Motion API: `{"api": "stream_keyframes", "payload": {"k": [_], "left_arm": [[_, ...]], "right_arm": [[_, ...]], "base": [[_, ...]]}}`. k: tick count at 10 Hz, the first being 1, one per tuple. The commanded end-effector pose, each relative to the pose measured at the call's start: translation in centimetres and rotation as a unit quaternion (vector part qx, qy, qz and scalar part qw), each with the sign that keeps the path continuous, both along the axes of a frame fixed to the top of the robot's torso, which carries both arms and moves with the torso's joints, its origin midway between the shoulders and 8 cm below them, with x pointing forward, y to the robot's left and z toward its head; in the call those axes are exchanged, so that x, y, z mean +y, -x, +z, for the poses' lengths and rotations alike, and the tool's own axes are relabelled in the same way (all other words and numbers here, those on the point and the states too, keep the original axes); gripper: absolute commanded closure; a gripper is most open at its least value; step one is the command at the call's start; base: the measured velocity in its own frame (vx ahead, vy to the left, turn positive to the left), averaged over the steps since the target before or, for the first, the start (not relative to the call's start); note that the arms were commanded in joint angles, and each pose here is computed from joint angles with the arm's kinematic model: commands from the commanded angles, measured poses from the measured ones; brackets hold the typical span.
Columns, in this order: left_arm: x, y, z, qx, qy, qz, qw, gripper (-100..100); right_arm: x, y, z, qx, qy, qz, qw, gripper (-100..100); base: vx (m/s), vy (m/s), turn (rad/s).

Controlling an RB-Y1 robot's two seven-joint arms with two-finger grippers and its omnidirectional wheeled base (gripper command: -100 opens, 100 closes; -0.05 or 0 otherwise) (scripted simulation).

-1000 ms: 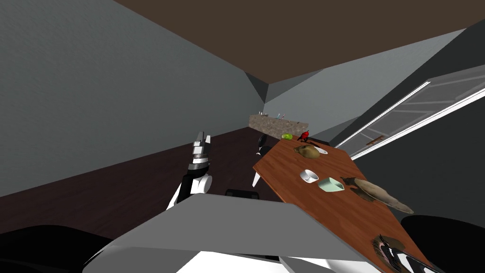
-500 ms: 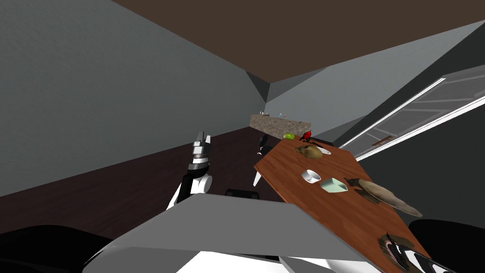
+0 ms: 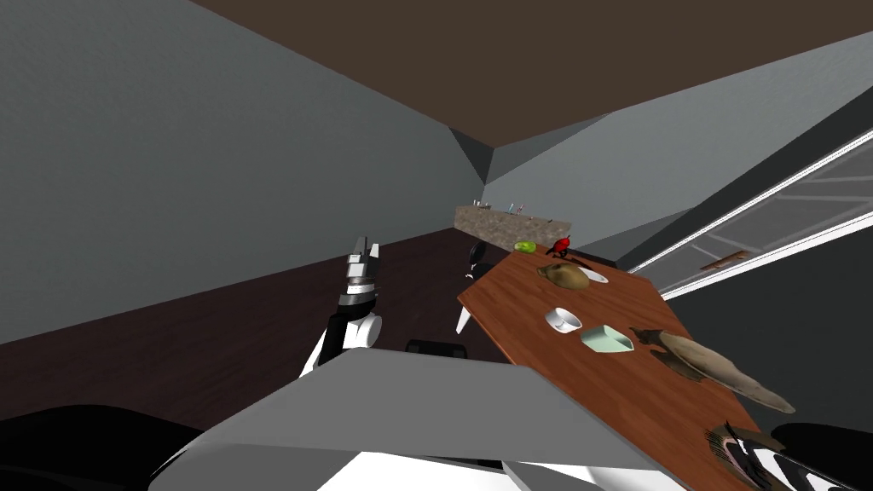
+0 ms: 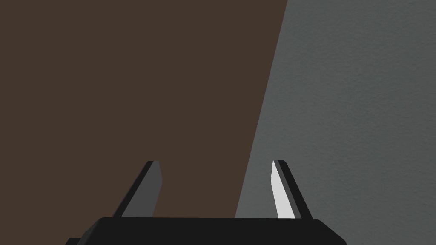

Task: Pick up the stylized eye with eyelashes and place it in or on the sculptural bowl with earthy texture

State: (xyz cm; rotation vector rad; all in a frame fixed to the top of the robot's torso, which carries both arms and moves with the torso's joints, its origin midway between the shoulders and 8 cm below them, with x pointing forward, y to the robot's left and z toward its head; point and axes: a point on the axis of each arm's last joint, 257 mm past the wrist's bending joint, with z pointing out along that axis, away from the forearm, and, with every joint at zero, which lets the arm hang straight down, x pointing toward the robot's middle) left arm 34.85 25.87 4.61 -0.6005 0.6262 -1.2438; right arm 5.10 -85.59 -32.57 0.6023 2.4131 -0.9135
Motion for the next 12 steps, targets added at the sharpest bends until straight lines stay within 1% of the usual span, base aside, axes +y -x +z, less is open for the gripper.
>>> {"api": "stream_keyframes", "payload": {"k": [1, 5, 6, 8, 9, 12], "left_arm": [[0.0, 0.0, 0.0, 0.000, 0.000, 0.000, 1.0000, 0], [0.0, 0.0, 0.0, 0.000, 0.000, 0.000, 1.0000, 0], [0.0, 0.0, 0.0, 0.000, 0.000, 0.000, 1.0000, 0], [0.0, 0.0, 0.0, 0.000, 0.000, 0.000, 1.0000, 0], [0.0, 0.0, 0.0, 0.000, 0.000, 0.000, 1.0000, 0], [0.0, 0.0, 0.0, 0.000, 0.000, 0.000, 1.0000, 0]], "right_arm": [[-0.8, -0.7, 1.1, 0.001, 0.012, -0.005, 0.9999, 100], [-4.6, -1.2, 5.9, -0.007, 0.071, -0.043, 0.9965, 100], [-4.6, -1.2, 5.9, -0.007, 0.071, -0.043, 0.9965, 100], [-6.2, -1.3, 8.1, -0.013, 0.096, -0.069, 0.9928, 100], [-6.2, -1.2, 8.1, -0.013, 0.097, -0.069, 0.9928, 100], [-8.2, -0.9, 11.3, -0.024, 0.126, -0.115, 0.9851, 100]], "base": [[-0.053, -0.075, 0.058], [-0.071, -0.077, 0.163], [-0.075, -0.078, 0.084], [-0.078, -0.059, 0.160], [-0.066, -0.050, 0.108], [-0.094, -0.056, 0.198]]}}
